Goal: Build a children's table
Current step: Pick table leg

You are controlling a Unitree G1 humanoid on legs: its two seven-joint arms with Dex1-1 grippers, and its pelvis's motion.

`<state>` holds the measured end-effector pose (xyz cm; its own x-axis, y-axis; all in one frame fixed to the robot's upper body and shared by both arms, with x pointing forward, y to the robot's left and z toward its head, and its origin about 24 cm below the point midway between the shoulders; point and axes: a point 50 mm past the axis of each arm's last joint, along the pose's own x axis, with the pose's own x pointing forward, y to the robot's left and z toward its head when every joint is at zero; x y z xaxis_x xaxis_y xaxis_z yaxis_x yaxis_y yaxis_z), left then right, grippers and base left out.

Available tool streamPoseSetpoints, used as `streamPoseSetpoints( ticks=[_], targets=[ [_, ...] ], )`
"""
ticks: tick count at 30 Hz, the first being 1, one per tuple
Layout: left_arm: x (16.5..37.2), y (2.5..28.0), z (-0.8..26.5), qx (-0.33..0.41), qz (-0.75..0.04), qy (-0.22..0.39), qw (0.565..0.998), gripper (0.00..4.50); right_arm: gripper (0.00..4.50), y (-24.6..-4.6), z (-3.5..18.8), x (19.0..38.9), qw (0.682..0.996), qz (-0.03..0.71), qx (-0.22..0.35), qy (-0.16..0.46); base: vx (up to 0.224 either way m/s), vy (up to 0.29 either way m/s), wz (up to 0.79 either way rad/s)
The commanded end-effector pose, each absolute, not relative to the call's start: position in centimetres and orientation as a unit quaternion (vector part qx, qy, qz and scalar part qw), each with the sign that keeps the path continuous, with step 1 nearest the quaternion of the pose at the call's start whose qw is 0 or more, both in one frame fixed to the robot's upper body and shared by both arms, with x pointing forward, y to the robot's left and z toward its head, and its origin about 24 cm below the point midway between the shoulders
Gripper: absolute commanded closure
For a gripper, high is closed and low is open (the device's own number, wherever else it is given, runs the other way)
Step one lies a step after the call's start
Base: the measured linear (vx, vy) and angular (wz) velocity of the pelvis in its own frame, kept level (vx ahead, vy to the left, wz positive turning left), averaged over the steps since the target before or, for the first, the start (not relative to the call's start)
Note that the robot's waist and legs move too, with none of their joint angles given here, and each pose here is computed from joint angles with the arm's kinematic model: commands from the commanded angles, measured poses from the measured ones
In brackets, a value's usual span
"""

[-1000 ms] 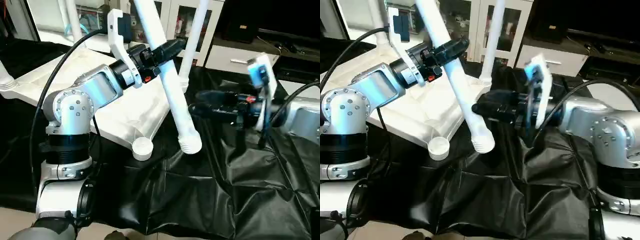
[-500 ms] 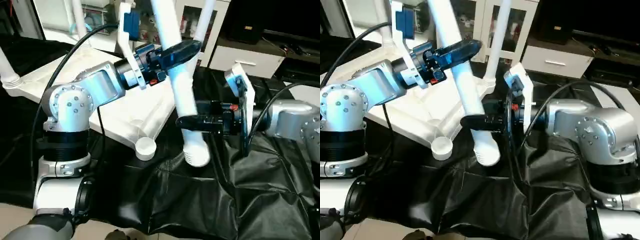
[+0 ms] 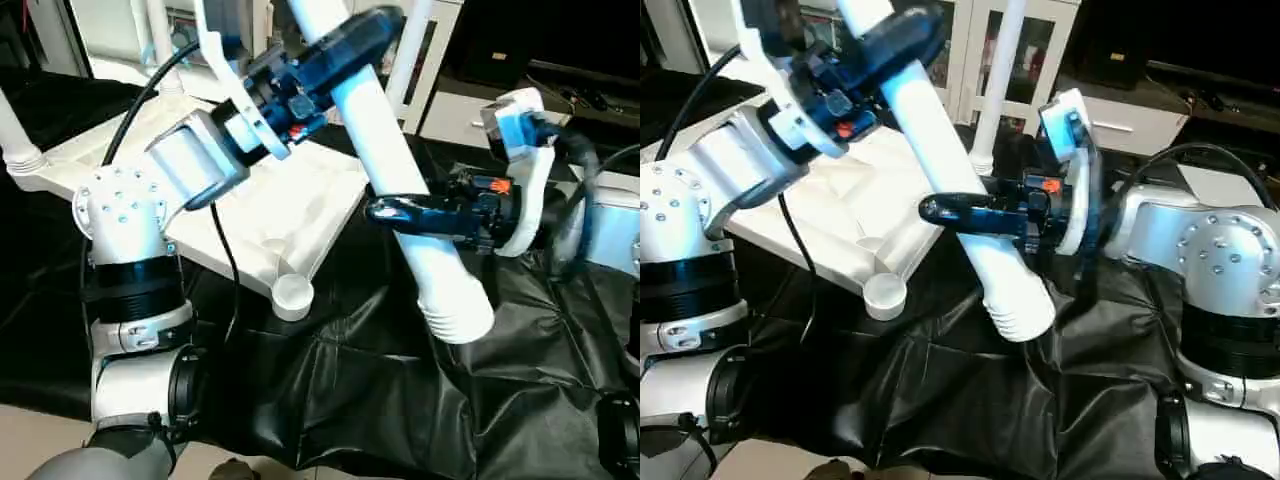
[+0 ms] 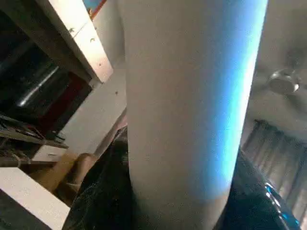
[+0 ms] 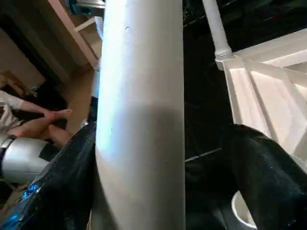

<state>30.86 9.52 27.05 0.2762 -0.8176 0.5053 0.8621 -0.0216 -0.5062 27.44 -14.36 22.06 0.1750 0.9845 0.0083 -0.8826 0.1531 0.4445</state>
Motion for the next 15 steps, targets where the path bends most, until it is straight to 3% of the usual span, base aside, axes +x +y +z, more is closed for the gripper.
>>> streamPoseSetpoints(
  ticks=[1,3,5,7,11,15],
  targets=[
    [30.5,9.7,27.6,-0.391,-0.614,-0.036,0.685,2.79,0.55,-14.8,22.1,27.6,0.756,0.612,0.180,0.149,0.000,0.000,0.00],
    [30.5,9.7,27.3,-0.362,-0.617,-0.028,0.699,2.79,0.55,-14.8,21.9,27.5,0.754,0.612,0.179,0.155,0.000,0.000,0.00],
    [30.0,9.4,26.4,-0.262,-0.636,-0.013,0.726,2.79,0.55,-14.7,20.8,27.2,0.760,0.612,0.133,0.175,0.000,0.000,0.00],
    [29.7,9.0,26.2,-0.212,-0.650,-0.011,0.730,2.79,0.55,-14.3,20.1,26.9,0.761,0.617,0.095,0.180,0.000,0.000,0.00],
    [29.3,8.2,26.3,-0.135,-0.683,-0.033,0.717,2.79,0.55,-13.5,19.0,26.6,0.759,0.627,0.045,0.170,0.000,0.000,0.00],
    [28.8,7.6,26.2,-0.076,-0.736,-0.059,0.670,2.79,0.55,-12.2,17.6,26.7,0.760,0.634,0.001,0.143,0.000,0.000,0.00]
  ],
)
